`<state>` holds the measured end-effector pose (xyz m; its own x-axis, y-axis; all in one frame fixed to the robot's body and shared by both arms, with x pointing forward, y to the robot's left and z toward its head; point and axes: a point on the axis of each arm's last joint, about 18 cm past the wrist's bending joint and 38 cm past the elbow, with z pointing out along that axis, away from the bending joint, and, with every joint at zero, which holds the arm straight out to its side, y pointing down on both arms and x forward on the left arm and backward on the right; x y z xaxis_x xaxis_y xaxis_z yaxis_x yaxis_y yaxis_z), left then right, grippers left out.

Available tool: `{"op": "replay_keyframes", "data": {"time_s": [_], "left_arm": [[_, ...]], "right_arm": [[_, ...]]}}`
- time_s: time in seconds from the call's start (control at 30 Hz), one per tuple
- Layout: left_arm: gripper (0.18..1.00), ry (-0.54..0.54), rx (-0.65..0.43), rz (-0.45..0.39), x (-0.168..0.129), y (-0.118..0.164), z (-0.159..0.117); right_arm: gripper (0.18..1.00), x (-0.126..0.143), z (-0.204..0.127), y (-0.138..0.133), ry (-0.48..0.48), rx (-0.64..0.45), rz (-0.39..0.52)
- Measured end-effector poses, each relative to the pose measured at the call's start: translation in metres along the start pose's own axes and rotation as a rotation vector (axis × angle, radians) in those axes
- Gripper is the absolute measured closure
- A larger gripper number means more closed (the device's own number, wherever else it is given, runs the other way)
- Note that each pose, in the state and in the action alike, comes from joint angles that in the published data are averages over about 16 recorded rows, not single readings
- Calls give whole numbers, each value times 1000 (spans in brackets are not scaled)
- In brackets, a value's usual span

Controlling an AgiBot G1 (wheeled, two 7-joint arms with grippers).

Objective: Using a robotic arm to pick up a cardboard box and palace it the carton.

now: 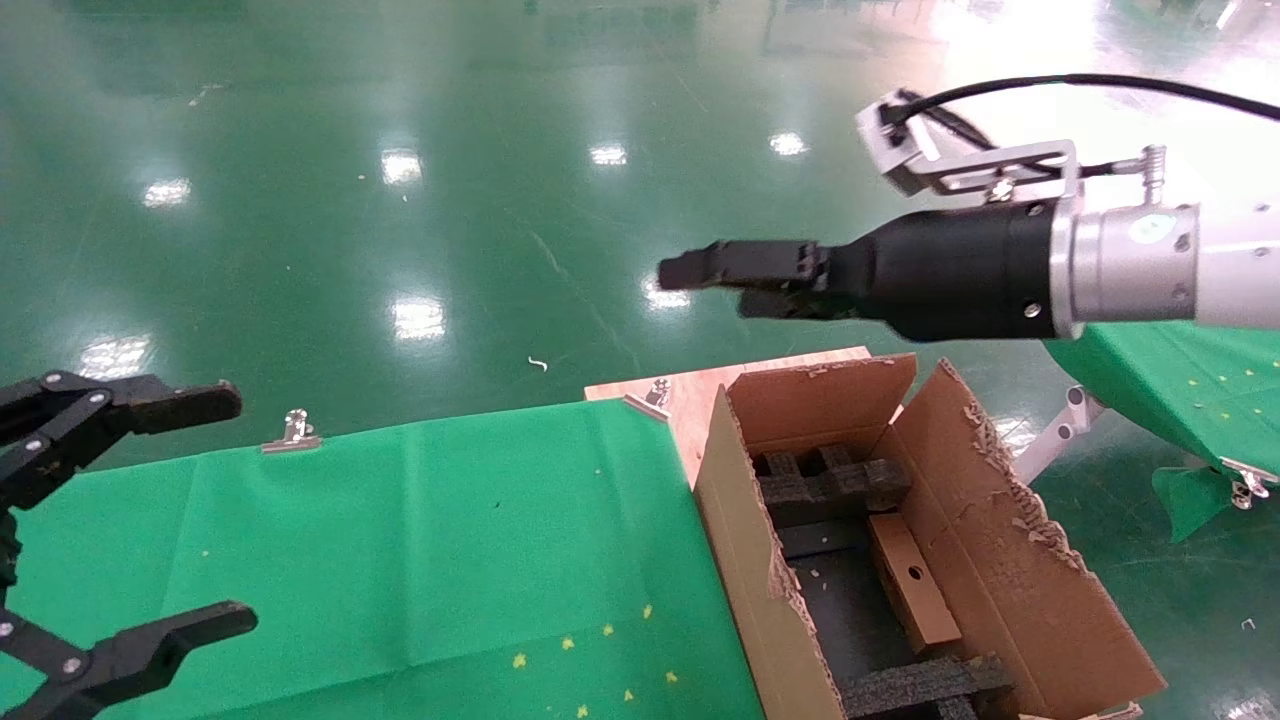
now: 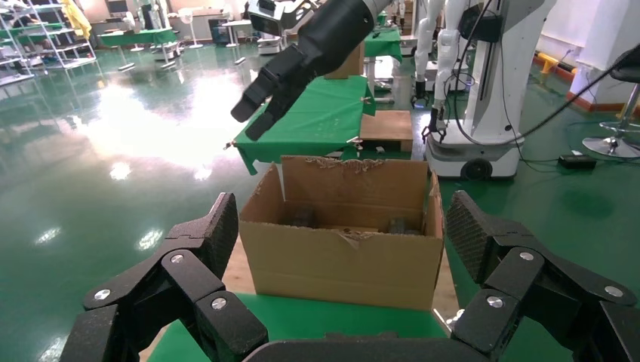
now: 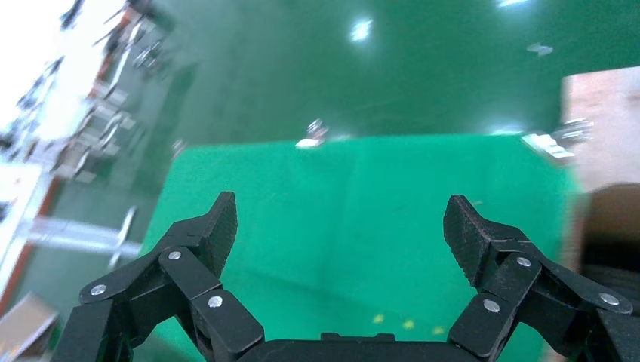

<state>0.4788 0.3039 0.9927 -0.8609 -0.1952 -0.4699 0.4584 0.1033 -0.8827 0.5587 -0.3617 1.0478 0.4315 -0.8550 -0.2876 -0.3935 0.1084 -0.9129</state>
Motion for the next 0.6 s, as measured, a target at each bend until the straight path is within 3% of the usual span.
{"op": "replay_keyframes", "data": {"time_s": [0.6], "left_arm": [[184, 0, 0, 0, 0, 0, 0]], "right_arm": [[178, -42, 17, 28, -292, -55, -308]]}}
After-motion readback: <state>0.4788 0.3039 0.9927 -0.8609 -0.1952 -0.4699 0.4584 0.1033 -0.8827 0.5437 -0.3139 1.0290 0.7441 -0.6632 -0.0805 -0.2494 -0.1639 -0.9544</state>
